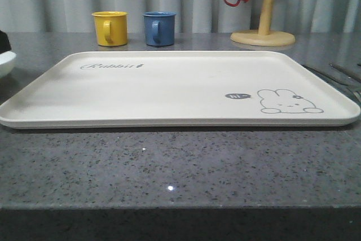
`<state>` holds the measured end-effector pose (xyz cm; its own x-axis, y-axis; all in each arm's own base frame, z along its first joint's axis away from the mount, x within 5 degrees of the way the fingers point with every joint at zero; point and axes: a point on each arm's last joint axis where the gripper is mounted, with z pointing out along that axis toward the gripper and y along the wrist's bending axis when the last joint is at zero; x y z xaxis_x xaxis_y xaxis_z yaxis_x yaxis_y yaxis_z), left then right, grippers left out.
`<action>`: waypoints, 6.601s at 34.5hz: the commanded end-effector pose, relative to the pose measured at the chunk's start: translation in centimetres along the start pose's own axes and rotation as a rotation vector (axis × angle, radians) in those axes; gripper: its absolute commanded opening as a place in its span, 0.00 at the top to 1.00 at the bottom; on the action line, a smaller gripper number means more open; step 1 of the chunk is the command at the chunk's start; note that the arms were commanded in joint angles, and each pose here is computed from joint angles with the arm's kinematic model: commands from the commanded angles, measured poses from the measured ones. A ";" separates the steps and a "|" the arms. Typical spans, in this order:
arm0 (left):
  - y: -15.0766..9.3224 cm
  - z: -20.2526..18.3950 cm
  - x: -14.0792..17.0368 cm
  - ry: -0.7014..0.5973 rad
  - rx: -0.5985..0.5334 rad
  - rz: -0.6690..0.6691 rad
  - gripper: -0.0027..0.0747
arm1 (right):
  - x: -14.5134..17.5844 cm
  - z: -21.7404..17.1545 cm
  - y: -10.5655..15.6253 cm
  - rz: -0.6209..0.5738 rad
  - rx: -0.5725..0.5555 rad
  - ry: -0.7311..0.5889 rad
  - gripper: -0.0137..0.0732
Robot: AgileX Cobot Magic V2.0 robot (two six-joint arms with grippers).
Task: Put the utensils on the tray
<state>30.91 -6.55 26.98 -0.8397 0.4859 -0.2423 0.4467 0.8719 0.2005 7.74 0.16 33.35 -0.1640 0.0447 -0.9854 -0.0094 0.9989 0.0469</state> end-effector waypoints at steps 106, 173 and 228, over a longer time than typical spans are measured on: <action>-5.6 -10.7 20.5 -1.286 -0.127 -0.210 0.99 | -1.7 -0.2 0.0 -0.006 0.005 -0.097 0.12; -5.7 -11.0 21.3 -1.329 -0.136 -0.212 0.99 | 0.8 25.6 2.8 0.023 -0.082 0.875 0.43; -5.7 -11.0 21.3 -1.329 -0.136 -0.212 0.99 | -5.8 22.9 3.7 0.020 0.054 0.857 0.83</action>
<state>7.10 -1.80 29.47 -0.0185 0.1418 -0.9897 0.2529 0.9584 0.1326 32.19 3.44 31.54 -0.8956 0.0665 -0.4399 0.0422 0.9970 0.0648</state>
